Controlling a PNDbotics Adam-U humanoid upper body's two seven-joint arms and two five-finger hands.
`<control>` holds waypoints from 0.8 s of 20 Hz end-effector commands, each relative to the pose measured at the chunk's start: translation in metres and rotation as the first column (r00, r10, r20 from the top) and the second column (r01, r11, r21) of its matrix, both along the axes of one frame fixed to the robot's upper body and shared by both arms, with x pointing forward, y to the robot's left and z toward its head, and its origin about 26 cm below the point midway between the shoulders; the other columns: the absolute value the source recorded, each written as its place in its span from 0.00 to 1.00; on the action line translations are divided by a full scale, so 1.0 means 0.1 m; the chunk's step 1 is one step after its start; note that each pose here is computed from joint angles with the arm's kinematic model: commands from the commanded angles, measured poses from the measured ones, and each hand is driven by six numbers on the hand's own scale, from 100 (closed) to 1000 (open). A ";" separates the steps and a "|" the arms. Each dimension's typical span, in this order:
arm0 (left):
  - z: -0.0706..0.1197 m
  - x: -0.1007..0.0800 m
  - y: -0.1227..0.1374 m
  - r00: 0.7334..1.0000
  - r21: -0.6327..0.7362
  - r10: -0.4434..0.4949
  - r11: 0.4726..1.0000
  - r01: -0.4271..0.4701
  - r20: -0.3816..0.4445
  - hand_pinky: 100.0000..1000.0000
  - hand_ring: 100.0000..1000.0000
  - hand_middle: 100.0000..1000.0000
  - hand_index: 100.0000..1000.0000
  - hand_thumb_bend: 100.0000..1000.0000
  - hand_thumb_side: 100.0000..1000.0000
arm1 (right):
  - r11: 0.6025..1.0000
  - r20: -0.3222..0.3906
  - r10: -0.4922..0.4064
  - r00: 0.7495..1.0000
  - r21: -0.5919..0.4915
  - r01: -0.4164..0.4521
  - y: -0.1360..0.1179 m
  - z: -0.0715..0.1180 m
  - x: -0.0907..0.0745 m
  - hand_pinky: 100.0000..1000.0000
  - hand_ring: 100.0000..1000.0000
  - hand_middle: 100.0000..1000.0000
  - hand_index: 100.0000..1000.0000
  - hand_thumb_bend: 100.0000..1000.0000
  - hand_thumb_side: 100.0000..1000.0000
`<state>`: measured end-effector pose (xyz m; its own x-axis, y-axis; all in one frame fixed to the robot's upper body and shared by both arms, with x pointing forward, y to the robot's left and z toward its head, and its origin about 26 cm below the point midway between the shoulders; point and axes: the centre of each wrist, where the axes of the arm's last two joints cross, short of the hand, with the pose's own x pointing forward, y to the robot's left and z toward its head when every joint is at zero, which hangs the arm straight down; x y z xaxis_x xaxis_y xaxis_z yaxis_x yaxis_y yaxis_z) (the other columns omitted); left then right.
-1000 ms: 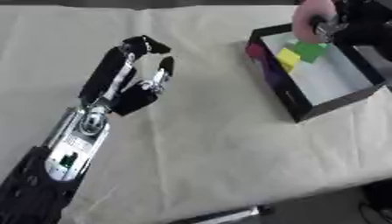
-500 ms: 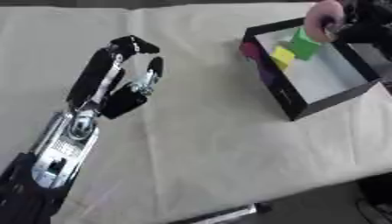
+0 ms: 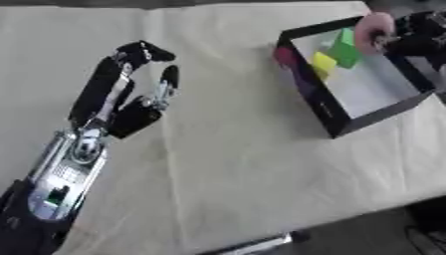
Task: Pick up the objects with one hand, pass them to the other hand, and then place them into the box on the other side of the table.
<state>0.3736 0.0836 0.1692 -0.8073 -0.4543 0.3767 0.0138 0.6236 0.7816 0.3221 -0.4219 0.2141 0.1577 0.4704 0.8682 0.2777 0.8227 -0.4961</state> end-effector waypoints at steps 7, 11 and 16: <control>0.12 -0.02 0.00 0.999 -0.013 -0.003 1.000 0.003 0.038 0.76 0.71 0.62 0.73 0.08 0.91 | 0.995 0.024 -0.045 0.999 -0.085 0.047 -0.16 0.07 -0.02 0.72 0.78 0.77 0.84 0.46 0.11; 0.11 -0.02 0.01 0.999 -0.017 0.002 1.000 -0.001 0.037 0.76 0.71 0.62 0.74 0.08 0.91 | 0.977 0.066 -0.147 0.987 -0.145 0.155 -0.20 0.06 -0.05 0.75 0.85 0.87 0.90 0.41 0.21; 0.11 -0.01 0.03 0.999 -0.024 0.011 1.000 -0.010 0.033 0.76 0.71 0.62 0.74 0.08 0.91 | 0.961 0.112 -0.227 0.967 -0.136 0.241 -0.19 0.06 -0.09 0.74 0.85 0.87 0.90 0.41 0.19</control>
<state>0.3728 0.0837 0.1703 -0.8041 -0.4577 0.3794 0.0062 0.6317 0.7752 0.3151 -0.4381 0.2038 0.2247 0.5356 0.8140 0.4633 0.6762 -0.5728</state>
